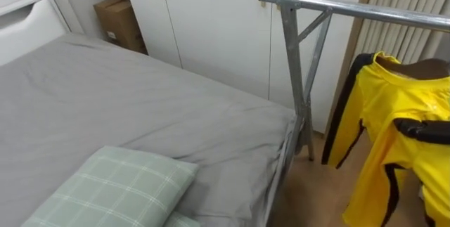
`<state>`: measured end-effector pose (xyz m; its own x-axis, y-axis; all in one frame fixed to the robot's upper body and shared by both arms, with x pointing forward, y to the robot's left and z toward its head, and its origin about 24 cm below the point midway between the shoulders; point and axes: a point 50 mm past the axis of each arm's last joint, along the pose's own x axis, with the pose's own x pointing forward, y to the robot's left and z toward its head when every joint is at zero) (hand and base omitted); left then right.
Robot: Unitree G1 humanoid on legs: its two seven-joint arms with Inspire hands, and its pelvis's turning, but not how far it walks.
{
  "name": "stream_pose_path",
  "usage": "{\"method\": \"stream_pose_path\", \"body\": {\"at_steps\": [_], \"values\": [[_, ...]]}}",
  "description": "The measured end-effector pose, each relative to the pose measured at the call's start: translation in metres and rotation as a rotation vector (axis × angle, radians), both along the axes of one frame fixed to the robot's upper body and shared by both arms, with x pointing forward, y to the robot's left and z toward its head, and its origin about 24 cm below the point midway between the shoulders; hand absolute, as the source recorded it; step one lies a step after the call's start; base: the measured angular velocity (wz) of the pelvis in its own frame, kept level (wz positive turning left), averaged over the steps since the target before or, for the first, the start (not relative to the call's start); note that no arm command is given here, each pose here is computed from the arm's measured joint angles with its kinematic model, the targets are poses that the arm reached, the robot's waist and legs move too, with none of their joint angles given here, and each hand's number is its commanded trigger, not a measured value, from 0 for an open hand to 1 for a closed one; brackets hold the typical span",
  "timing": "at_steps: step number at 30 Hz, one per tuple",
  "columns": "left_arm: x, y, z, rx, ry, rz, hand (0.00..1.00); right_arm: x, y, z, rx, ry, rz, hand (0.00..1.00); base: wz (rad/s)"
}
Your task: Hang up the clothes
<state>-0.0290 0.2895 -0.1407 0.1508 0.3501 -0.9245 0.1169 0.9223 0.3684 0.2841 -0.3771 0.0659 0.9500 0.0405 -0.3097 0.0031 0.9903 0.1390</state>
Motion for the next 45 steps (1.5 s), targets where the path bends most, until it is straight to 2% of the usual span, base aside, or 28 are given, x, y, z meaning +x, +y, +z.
{"method": "stream_pose_path", "body": {"at_steps": [2, 4, 5, 38, 45], "values": [[0.001, 0.000, 0.000, 0.003, -0.003, -0.002, 0.00, 0.000, 0.000, 0.000, 0.000, 0.001, 0.000, 0.98, 0.04], [0.001, 0.000, 0.000, 0.005, -0.004, -0.003, 0.00, -0.001, -0.001, -0.001, 0.002, 0.006, -0.004, 0.06, 0.06], [0.001, 0.000, 0.000, 0.006, -0.005, -0.004, 0.00, -0.002, -0.001, -0.003, 0.004, 0.011, -0.009, 0.00, 0.08], [-0.008, 0.002, 0.005, 0.011, -0.006, 0.004, 0.00, -0.008, -0.011, -0.011, -0.024, 0.070, -0.168, 0.00, 0.00], [-0.010, 0.002, 0.004, 0.011, -0.003, 0.012, 0.00, -0.011, -0.019, -0.009, -0.115, 0.101, -0.240, 0.00, -0.02]]}}
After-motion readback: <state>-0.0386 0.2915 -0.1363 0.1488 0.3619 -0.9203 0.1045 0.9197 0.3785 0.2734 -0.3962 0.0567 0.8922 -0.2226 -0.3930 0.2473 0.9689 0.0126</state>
